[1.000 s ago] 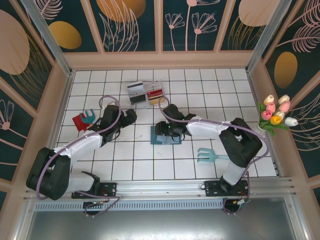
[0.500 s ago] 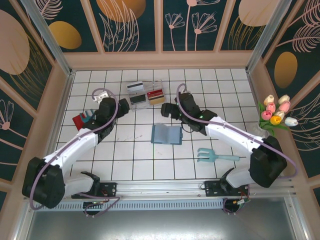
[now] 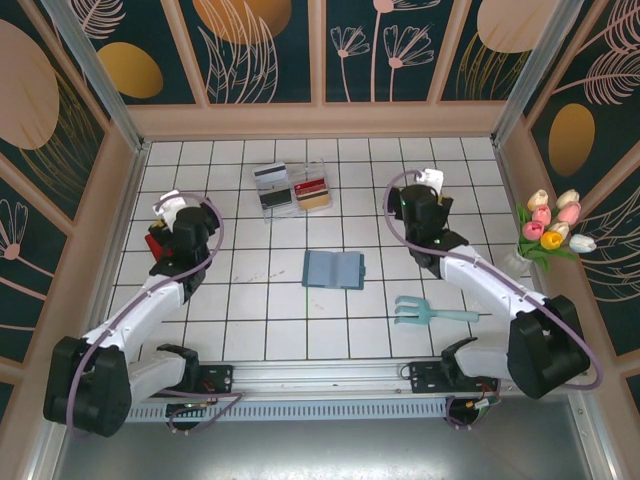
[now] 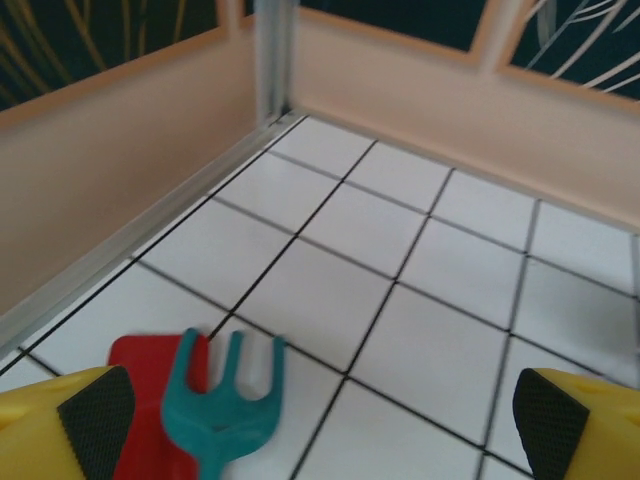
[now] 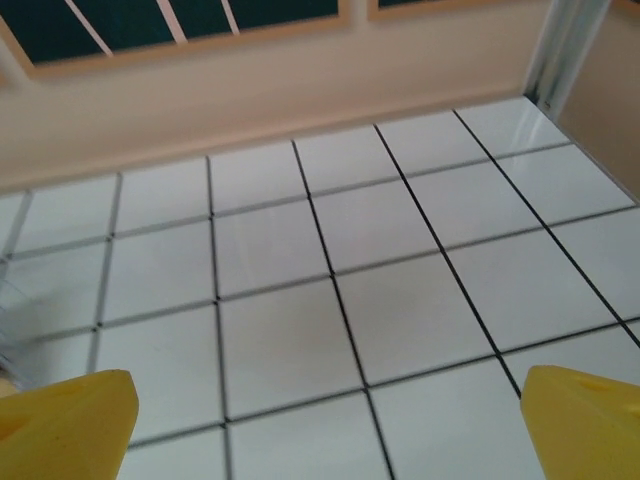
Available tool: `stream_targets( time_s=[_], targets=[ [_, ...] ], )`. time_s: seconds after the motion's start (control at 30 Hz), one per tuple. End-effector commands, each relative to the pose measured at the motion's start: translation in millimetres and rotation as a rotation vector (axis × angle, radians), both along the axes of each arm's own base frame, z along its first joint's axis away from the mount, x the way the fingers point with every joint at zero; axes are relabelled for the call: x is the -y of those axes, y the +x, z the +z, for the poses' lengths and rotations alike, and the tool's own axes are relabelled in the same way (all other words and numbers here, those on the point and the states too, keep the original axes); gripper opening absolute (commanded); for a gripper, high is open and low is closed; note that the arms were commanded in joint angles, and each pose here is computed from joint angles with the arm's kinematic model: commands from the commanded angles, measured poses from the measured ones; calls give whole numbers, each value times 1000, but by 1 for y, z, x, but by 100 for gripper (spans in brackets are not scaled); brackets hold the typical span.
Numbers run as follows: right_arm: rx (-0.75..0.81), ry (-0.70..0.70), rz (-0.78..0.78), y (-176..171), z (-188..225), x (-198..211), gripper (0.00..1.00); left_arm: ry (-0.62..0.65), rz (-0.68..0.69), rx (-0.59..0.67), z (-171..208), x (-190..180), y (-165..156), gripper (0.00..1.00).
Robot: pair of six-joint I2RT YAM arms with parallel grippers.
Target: Take the credit cards out of the card holder
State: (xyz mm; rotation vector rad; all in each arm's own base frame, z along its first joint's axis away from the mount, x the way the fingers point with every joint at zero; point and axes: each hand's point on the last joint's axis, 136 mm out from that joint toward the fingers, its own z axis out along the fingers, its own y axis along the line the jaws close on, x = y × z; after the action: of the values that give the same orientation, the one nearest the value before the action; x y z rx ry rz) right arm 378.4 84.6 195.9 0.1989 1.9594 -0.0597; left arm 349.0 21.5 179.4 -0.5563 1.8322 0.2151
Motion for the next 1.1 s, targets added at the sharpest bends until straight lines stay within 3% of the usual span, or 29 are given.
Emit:
stream_targets(
  time_s=[0.0, 0.13, 0.33, 0.5, 0.73, 1.07],
  targets=[
    [156, -15, 33, -3, 19, 10, 99, 38, -19, 69, 5, -9, 6, 99],
    [189, -7, -62, -13, -5, 48, 99, 120, -21, 66, -11, -21, 1, 99],
    [190, -69, -135, -18, -31, 83, 99, 112, -16, 94, -32, -37, 0, 99],
    [171, -135, -152, -12, -50, 95, 99, 136, -140, 132, -35, -23, 11, 98],
    [243, -81, -59, -8, -56, 97, 99, 146, -282, 271, -20, -4, 14, 98],
    [287, -26, 26, -7, -62, 98, 99, 158, -388, 266, -37, 11, 16, 99]
  ],
)
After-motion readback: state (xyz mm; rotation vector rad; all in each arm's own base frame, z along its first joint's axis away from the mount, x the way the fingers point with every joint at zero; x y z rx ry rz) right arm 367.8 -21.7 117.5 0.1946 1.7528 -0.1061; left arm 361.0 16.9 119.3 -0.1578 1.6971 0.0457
